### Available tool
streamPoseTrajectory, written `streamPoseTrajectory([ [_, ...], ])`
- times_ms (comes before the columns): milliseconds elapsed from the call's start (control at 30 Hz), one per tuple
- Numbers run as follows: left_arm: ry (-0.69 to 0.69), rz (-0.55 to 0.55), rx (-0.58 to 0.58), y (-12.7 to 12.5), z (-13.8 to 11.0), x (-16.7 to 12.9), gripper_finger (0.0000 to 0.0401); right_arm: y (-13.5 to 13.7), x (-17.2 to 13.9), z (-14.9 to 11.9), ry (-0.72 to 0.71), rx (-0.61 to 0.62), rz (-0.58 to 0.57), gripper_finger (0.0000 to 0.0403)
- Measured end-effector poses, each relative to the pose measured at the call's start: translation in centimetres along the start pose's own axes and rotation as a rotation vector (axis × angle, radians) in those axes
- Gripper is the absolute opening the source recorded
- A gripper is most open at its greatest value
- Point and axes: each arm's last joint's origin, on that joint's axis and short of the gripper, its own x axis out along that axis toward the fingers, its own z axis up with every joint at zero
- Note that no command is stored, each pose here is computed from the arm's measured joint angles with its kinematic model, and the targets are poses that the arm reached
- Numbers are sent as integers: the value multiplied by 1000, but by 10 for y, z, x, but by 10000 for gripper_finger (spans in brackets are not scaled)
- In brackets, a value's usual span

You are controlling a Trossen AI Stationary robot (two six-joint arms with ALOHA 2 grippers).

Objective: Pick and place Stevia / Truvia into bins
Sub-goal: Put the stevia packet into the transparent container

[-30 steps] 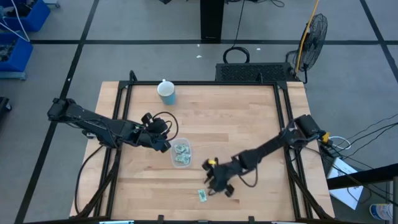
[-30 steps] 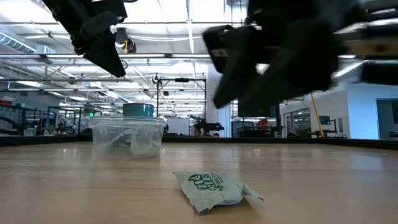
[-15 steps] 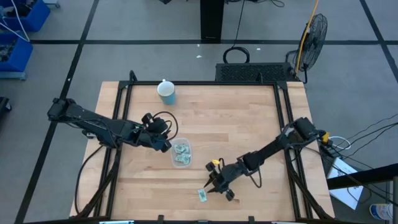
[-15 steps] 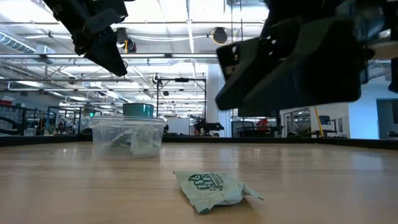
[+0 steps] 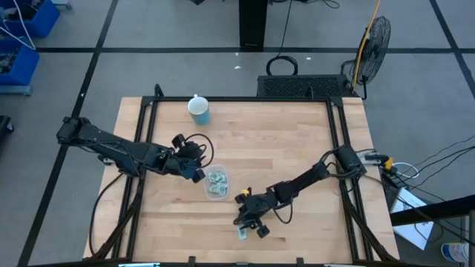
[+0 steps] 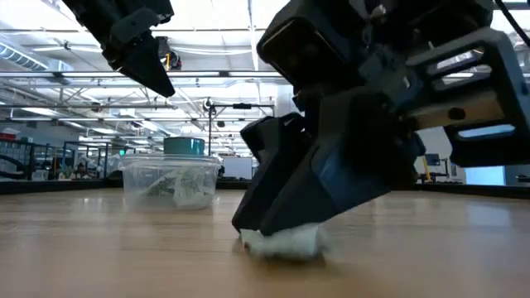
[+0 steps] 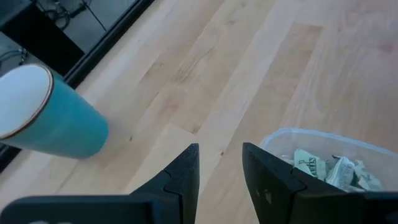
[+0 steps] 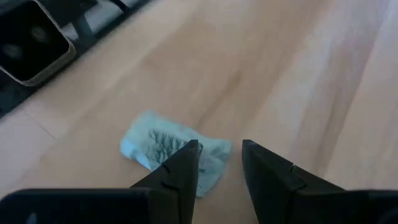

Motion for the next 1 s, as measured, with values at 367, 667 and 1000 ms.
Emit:
streamPoseTrajectory([
  [367, -45, -24, 24, -3, 5, 0, 129, -2, 2, -2, 4, -12, 13, 47],
  [667, -56, -33, 16, -1, 6, -3, 129, -12, -18, 16, -26, -143, -100, 4],
  [1000, -167, -12, 68, 17, 14, -27, 129, -82, -71, 57, -303, -85, -737, 1],
])
